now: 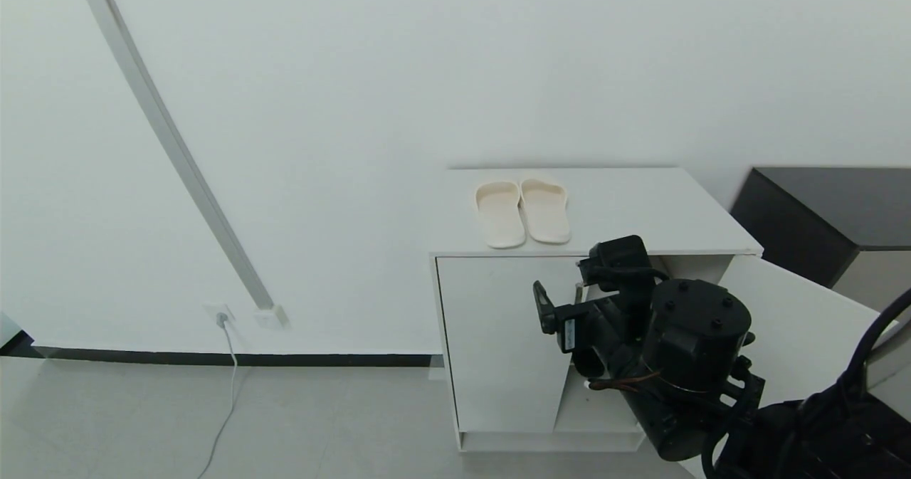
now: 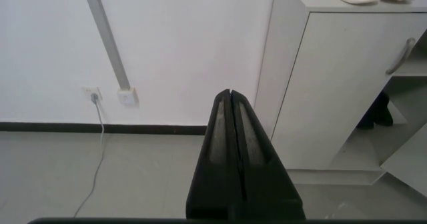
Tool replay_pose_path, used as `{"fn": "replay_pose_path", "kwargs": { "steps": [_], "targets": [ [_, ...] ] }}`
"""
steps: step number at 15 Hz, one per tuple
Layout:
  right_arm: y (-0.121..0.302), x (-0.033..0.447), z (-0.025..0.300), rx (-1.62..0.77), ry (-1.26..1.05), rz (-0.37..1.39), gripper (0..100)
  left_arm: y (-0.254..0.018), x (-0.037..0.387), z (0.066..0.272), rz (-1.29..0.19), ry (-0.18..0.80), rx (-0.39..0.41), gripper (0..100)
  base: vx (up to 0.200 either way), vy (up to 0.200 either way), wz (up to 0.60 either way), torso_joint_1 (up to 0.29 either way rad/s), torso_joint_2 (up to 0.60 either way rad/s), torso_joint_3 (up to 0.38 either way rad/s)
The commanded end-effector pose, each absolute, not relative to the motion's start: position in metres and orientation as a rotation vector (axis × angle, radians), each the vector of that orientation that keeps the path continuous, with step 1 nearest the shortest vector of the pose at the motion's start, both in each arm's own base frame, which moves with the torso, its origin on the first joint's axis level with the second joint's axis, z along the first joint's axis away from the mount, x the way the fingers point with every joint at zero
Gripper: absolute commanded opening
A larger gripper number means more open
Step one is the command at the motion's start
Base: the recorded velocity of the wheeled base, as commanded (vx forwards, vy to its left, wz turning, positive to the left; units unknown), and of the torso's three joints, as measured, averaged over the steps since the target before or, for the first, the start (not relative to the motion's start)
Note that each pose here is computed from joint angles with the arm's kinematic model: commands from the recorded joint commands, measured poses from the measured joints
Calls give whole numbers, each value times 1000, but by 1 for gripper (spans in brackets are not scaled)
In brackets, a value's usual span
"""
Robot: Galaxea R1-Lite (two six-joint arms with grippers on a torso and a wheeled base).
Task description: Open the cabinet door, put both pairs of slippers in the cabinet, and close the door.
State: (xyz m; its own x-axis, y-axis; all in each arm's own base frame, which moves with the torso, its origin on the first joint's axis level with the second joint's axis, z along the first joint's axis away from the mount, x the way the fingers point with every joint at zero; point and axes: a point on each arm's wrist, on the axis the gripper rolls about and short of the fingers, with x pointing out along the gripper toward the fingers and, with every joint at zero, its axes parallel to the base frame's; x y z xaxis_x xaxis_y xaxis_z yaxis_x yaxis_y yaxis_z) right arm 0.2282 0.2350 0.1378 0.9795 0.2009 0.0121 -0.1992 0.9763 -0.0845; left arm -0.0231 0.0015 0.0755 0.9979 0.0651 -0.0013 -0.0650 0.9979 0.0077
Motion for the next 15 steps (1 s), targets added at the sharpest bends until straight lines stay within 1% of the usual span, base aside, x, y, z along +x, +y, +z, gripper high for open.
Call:
{"fn": "replay_pose_path", "kwargs": {
  "steps": [1,4,6,9,11,15],
  "targets": [
    [235,228,137,-85,-19,202,100,2,-23,75,66,3,8,0,0,0,0,178,-388,-203],
    [238,231,133,-102,5,221,100,2,-23,75,64,3,9,0,0,0,0,175,-369,-203],
    [244,236,137,-64,71,221,100,1,-23,75,63,4,15,0,0,0,0,132,-310,-144],
    [251,242,155,-5,149,212,100,1,-23,75,63,4,15,0,0,0,0,11,-19,-12],
    [253,245,158,20,158,206,100,1,-23,75,63,5,14,0,0,0,0,0,0,0],
    [249,253,151,9,171,182,100,1,-23,76,57,4,15,0,200,0,0,5,0,4]
  ]
}}
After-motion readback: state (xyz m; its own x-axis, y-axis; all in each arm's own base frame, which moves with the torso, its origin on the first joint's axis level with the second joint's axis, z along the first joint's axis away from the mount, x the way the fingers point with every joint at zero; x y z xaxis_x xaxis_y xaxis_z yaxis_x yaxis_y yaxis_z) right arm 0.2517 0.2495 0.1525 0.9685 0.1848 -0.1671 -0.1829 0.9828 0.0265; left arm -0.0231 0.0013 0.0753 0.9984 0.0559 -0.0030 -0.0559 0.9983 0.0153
